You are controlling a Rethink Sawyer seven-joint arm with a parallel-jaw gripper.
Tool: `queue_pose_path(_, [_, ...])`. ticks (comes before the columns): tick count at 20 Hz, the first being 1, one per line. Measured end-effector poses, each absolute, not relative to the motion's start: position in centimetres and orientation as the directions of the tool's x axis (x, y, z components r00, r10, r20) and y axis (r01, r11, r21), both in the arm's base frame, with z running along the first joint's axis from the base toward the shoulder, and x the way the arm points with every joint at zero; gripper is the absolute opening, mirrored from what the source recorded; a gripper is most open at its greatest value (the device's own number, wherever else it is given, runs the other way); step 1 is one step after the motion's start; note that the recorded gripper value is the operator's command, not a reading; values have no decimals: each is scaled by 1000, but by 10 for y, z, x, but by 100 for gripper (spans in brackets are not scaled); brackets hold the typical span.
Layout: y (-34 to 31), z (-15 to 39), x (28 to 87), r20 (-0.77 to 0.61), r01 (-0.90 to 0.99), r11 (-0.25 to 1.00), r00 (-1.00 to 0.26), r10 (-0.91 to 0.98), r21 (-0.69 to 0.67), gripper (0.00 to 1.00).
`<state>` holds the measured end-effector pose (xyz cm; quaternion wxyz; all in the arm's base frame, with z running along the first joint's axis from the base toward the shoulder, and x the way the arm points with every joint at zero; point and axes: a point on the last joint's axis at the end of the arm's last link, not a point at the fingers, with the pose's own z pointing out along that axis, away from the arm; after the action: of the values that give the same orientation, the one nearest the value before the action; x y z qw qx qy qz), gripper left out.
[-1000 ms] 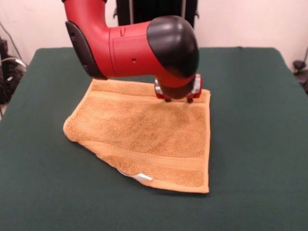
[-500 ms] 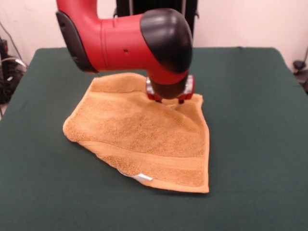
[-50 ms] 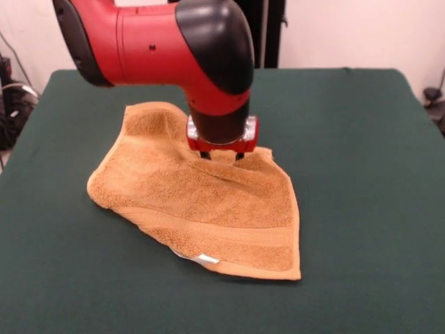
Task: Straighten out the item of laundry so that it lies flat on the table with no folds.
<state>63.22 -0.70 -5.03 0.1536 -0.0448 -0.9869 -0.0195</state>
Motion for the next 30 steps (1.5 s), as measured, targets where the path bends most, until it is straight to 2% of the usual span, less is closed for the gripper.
queue_pose_path(8, [-3,-47,619,211,70,998,-975,67,7,100])
queue_pose_path(12, [-6,-47,618,207,87,996,-975,81,17,100])
queue_pose_path(18, [-23,-47,624,251,234,967,-946,203,103,100])
queue_pose_path(24, [-58,-52,631,379,457,854,-857,349,249,100])
queue_pose_path(30, [-73,-56,631,429,534,786,-817,385,313,100])
